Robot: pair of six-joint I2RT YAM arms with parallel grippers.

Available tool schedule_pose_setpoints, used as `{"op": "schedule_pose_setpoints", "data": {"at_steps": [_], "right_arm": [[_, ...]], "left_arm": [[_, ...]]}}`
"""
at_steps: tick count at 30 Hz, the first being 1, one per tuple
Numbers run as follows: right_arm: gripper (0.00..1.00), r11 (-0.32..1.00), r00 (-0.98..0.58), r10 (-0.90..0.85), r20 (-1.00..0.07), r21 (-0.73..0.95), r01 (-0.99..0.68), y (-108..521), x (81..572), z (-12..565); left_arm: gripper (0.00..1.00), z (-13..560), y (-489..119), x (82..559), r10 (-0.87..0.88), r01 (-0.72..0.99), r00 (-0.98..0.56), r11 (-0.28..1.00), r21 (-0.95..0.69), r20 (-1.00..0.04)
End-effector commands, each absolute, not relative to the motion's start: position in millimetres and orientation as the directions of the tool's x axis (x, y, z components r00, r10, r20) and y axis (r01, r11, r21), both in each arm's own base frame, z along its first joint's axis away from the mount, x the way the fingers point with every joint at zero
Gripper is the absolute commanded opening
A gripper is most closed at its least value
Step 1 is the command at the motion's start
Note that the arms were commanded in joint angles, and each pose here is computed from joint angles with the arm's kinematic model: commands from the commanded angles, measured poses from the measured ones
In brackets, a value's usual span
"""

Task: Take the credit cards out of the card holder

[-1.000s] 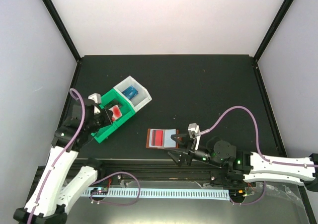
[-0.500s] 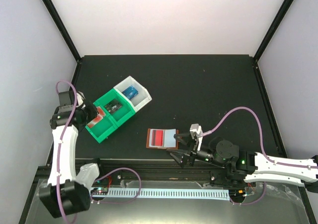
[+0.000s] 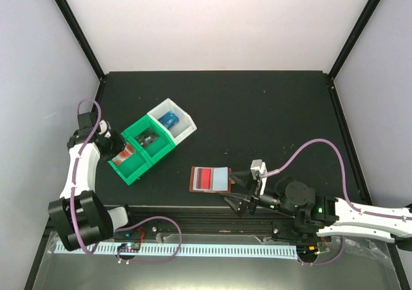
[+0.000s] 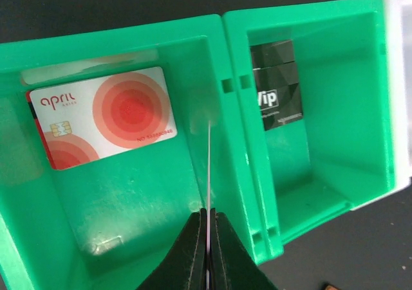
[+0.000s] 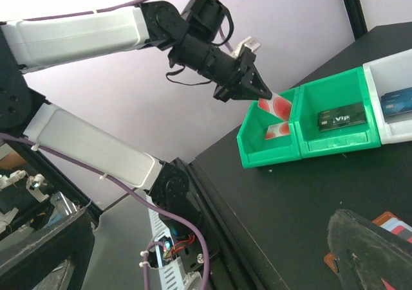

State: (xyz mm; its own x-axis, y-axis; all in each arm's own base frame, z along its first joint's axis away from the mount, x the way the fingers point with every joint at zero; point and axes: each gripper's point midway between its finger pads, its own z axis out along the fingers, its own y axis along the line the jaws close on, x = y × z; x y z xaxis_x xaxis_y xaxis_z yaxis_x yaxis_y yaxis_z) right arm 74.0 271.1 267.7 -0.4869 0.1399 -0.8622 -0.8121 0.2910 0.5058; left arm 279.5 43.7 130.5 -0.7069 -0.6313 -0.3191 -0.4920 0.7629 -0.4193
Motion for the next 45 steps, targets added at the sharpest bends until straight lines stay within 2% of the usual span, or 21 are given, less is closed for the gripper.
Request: {"op": "schedule_pose_setpoints", "data": {"at_steps": [1, 9, 19, 25, 33, 35, 40, 45], "right_arm": [[1.0, 0.31, -0.46, 0.188, -0.868, 0.496, -0.811, 262, 80, 285], [1.0, 0.326, -0.434, 0.201, -0.878, 0.478, -0.816, 259, 83, 292], [1.0, 0.339, -0.431, 0.174, -0.886, 0.464, -0.818, 266, 84, 291], [1.0, 0.35, -0.427, 0.176, -0.887, 0.461, -0.815, 266, 86, 294], [1.0, 0.343, -0.437, 0.167, -0.884, 0.468, -0.814, 266, 85, 296], [1.0, 0.338, -0.445, 0.171, -0.879, 0.477, -0.811, 267, 84, 294], [1.0, 0.338, -0.455, 0.156, -0.877, 0.48, -0.809, 269, 83, 294], [1.0, 0.422, -0.497, 0.167, -0.851, 0.517, -0.744, 264, 96, 289]], "left_arm": [[0.02, 139, 61, 295, -0.608, -0.485, -0.694, 0.791, -0.373, -0.386], [0.02, 132, 76, 305, -0.605, -0.511, -0.689, 0.796, -0.325, -0.4], [0.02, 106, 85, 318, -0.611, -0.537, -0.709, 0.792, -0.291, -0.352], [0.08, 102, 93, 320, -0.608, -0.553, -0.715, 0.794, -0.253, -0.345], [0.1, 102, 103, 320, -0.607, -0.577, -0.72, 0.793, -0.194, -0.338], [0.14, 106, 103, 321, -0.608, -0.577, -0.712, 0.792, -0.2, -0.352], [0.29, 120, 102, 324, -0.62, -0.579, -0.684, 0.782, -0.23, -0.385], [0.46, 140, 95, 327, -0.629, -0.557, -0.655, 0.776, -0.296, -0.419]]}}
